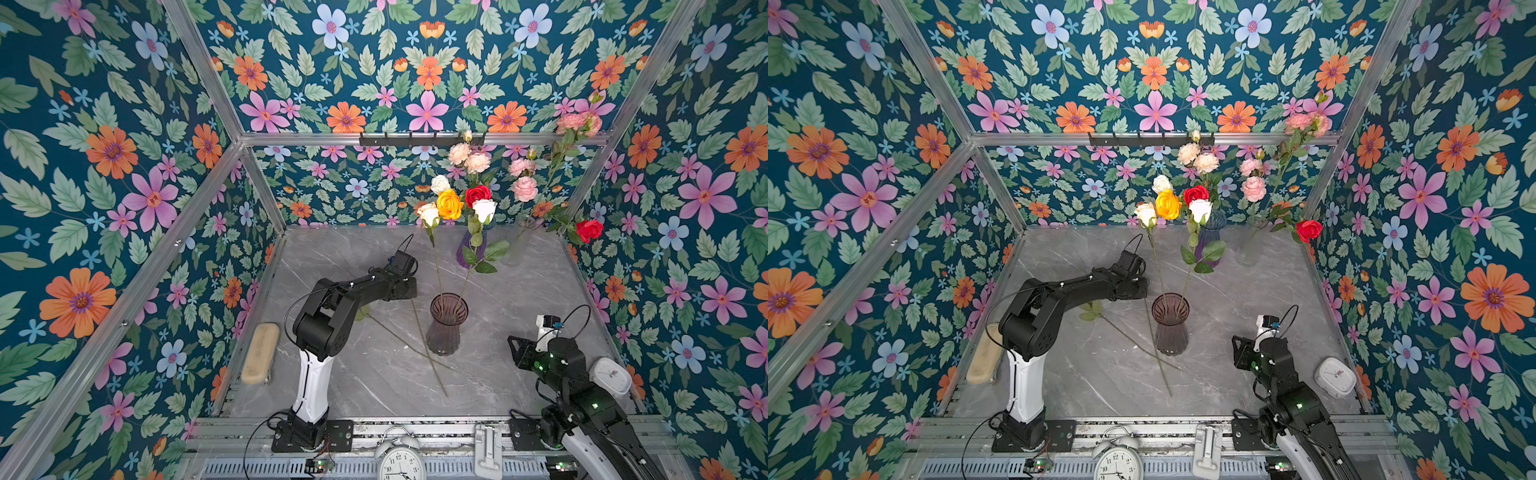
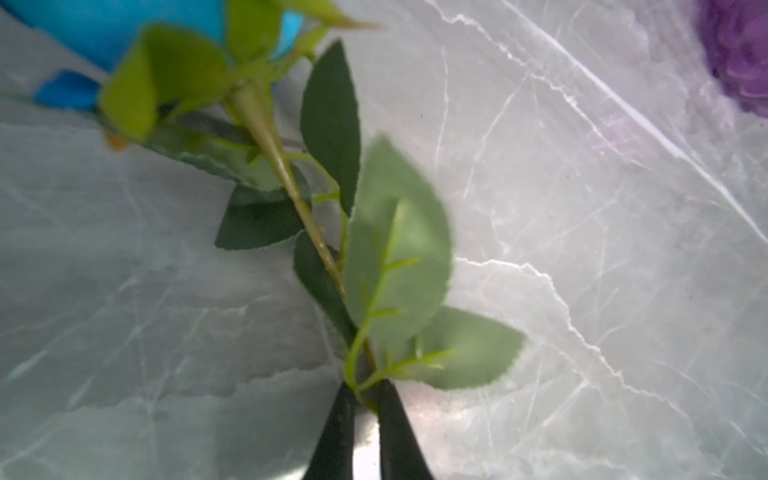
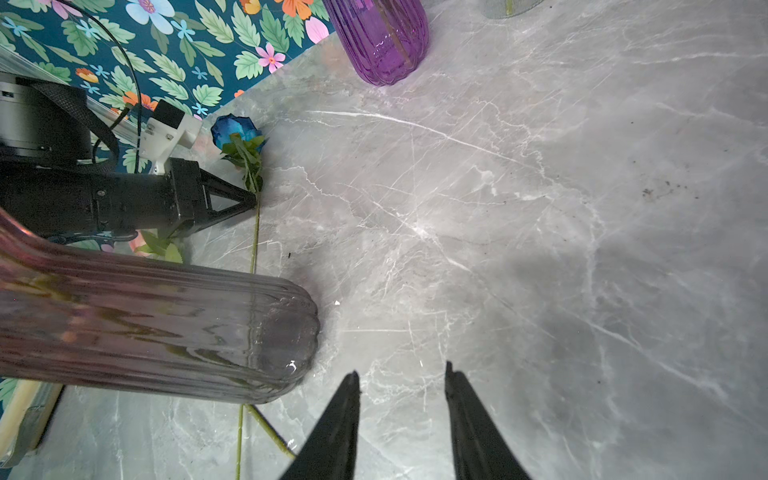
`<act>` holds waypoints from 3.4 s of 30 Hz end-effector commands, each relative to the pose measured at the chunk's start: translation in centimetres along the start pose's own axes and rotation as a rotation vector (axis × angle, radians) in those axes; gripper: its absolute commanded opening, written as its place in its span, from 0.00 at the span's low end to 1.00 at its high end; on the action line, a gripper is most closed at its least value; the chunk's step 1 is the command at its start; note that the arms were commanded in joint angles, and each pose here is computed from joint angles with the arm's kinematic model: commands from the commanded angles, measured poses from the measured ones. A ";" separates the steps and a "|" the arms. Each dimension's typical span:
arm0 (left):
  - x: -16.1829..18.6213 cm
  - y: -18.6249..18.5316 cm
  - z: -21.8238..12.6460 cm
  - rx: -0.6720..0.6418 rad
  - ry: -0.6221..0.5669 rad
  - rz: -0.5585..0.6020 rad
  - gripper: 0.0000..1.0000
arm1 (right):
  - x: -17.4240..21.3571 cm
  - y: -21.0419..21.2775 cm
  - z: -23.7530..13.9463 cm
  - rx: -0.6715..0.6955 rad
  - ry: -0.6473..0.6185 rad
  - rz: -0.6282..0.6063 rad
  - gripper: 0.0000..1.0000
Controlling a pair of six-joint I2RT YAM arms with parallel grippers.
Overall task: Arrange the flowers into the vase
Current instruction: 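Lower the left gripper onto the blue rose stem and close it, then lift the blue rose upright with the left gripper above the dark mauve vase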
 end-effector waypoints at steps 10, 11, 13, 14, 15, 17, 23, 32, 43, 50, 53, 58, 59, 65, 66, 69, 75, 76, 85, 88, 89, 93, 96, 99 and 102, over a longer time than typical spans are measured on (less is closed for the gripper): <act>0.5 3.1 -0.7 -0.101 0.030 0.012 0.10 | -0.1 0.1 0.0 -0.009 -0.007 -0.005 0.37; 0.5 3.5 -0.9 -0.111 0.030 0.019 0.10 | 0.0 0.1 0.0 -0.008 -0.006 -0.004 0.37; 0.7 4.3 -1.4 -0.121 0.034 0.030 0.10 | -0.1 0.1 0.0 -0.009 -0.006 -0.005 0.38; 0.8 4.8 -1.6 -0.130 0.036 0.038 0.10 | -0.1 0.1 0.0 -0.008 -0.006 -0.005 0.37; 0.9 5.3 -1.8 -0.141 0.037 0.041 0.10 | 0.0 0.1 0.0 -0.008 -0.005 -0.005 0.37; 1.0 6.4 -2.1 -0.171 0.037 0.052 0.10 | -0.1 0.1 0.0 -0.008 -0.006 -0.005 0.37; 0.1 5.3 -4.2 -0.114 0.040 0.055 0.20 | 0.0 0.1 0.1 -0.005 -0.004 -0.006 0.37; 0.5 3.1 -7.5 -0.059 0.037 0.133 0.33 | 0.0 0.0 0.1 -0.002 -0.001 -0.005 0.37; 3.8 7.2 -6.7 -0.251 0.113 0.213 0.24 | -0.1 0.1 0.2 -0.001 0.002 -0.006 0.38; 4.7 7.4 -5.9 -0.248 0.139 0.217 0.23 | 0.0 0.0 0.2 0.001 0.005 -0.005 0.38; 5.3 7.6 -5.7 -0.251 0.150 0.217 0.22 | 0.0 0.0 0.2 0.001 0.004 -0.004 0.38; 6.5 8.7 -5.4 -0.285 0.171 0.226 0.21 | -0.1 0.0 0.2 0.000 0.002 -0.005 0.37; 6.7 8.8 -5.4 -0.294 0.173 0.229 0.21 | -0.1 0.1 0.2 0.000 0.002 -0.006 0.38; 7.6 9.3 -5.4 -0.346 0.192 0.259 0.12 | 0.0 0.0 0.2 0.000 0.002 -0.005 0.38; 7.6 9.2 -5.5 -0.352 0.192 0.263 0.09 | 0.0 0.0 0.2 0.000 0.001 -0.004 0.38; 7.5 8.7 -5.3 -0.325 0.188 0.258 0.00 | -0.1 0.1 0.2 -0.001 0.000 -0.005 0.37; 5.9 6.4 -5.9 -0.219 0.144 0.233 0.00 | -0.1 0.1 0.1 -0.001 0.001 -0.005 0.38; 5.4 5.8 -6.2 -0.183 0.133 0.219 0.00 | 0.0 0.0 0.2 0.000 0.002 -0.005 0.38; 0.5 2.3 -12.4 0.237 -0.035 0.074 0.00 | 0.0 0.0 0.1 -0.001 0.000 -0.003 0.38; -0.7 0.8 -16.1 0.360 -0.136 0.077 0.00 | 0.0 0.0 0.1 -0.001 -0.002 -0.004 0.38; -0.9 0.4 -17.3 0.398 -0.168 0.083 0.00 | 0.0 0.0 0.1 0.000 -0.002 -0.003 0.38; -2.1 -1.4 -23.6 0.557 -0.338 0.106 0.00 | 0.0 0.0 0.1 -0.001 -0.003 -0.003 0.38; -2.5 -2.5 -28.8 0.693 -0.473 0.123 0.00 | 0.0 0.0 0.0 -0.002 -0.004 -0.004 0.38; -2.7 -3.5 -34.1 0.839 -0.608 0.139 0.00 | 0.0 0.0 0.0 -0.003 -0.005 -0.003 0.37; -2.7 -4.3 -39.1 1.014 -0.726 0.136 0.00 | -0.1 0.0 0.0 -0.004 -0.006 -0.004 0.38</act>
Point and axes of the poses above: each gripper's point midway between its finger pads, its own z axis out along the fingers, its own y axis along the line the jaws close on, x = y × z, the point moved 4 cm from there along -z, back along the fingers, and after that the axes turned 11 degrees about -z, right-handed, at the moved point
